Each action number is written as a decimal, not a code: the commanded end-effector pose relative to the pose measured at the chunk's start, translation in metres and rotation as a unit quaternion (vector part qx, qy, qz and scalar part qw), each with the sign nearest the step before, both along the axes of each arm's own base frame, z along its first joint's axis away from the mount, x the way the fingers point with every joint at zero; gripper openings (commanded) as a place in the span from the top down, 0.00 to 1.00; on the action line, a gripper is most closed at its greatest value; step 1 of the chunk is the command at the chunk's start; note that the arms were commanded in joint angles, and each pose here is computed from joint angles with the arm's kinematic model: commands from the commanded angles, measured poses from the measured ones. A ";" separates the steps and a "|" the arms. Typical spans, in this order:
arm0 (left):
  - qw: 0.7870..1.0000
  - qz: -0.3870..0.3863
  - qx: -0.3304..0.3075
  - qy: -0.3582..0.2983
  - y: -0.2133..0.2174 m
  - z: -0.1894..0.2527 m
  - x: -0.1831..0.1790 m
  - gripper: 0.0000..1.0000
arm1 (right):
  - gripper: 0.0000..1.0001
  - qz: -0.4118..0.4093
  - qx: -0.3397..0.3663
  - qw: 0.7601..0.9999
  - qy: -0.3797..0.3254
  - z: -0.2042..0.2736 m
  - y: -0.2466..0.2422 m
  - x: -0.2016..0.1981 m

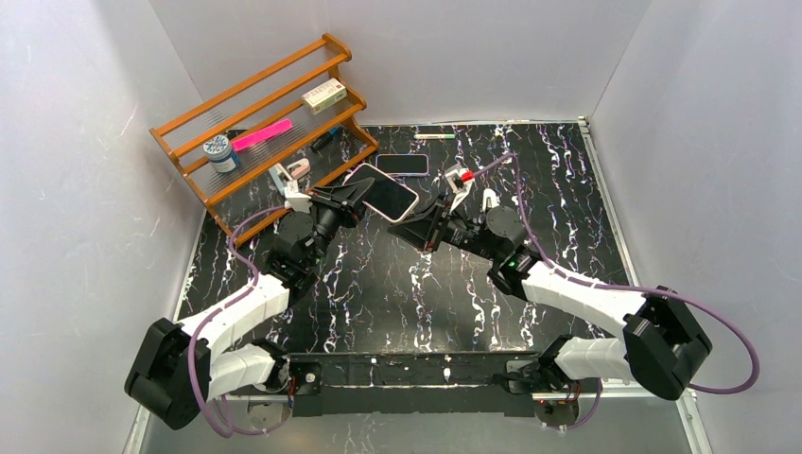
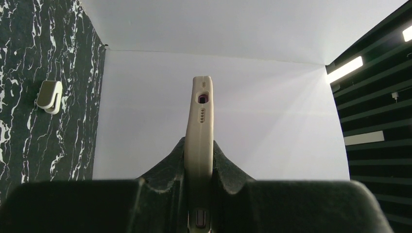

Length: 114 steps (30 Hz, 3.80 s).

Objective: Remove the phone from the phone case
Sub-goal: Remove the phone case from the phone.

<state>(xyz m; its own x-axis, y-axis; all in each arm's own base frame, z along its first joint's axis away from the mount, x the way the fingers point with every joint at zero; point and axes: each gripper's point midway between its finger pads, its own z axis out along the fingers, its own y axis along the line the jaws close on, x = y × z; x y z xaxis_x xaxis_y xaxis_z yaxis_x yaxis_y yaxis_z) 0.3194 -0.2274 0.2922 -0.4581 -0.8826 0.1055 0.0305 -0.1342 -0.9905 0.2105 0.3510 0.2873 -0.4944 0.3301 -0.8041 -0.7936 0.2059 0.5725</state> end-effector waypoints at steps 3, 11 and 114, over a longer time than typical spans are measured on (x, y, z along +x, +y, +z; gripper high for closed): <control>0.996 -0.065 -0.031 -0.055 -0.015 0.055 -0.025 1.00 | 0.99 0.006 -0.051 0.994 -0.097 0.001 0.006 0.005; 0.996 -0.027 0.002 -0.080 -0.003 0.053 -0.023 1.00 | 0.92 0.032 -0.037 0.996 -0.068 0.002 0.006 -0.005; 0.895 -0.248 0.232 -0.288 -0.031 0.056 -0.024 1.00 | 0.22 0.159 -0.143 0.974 -0.068 -0.010 -0.031 -0.010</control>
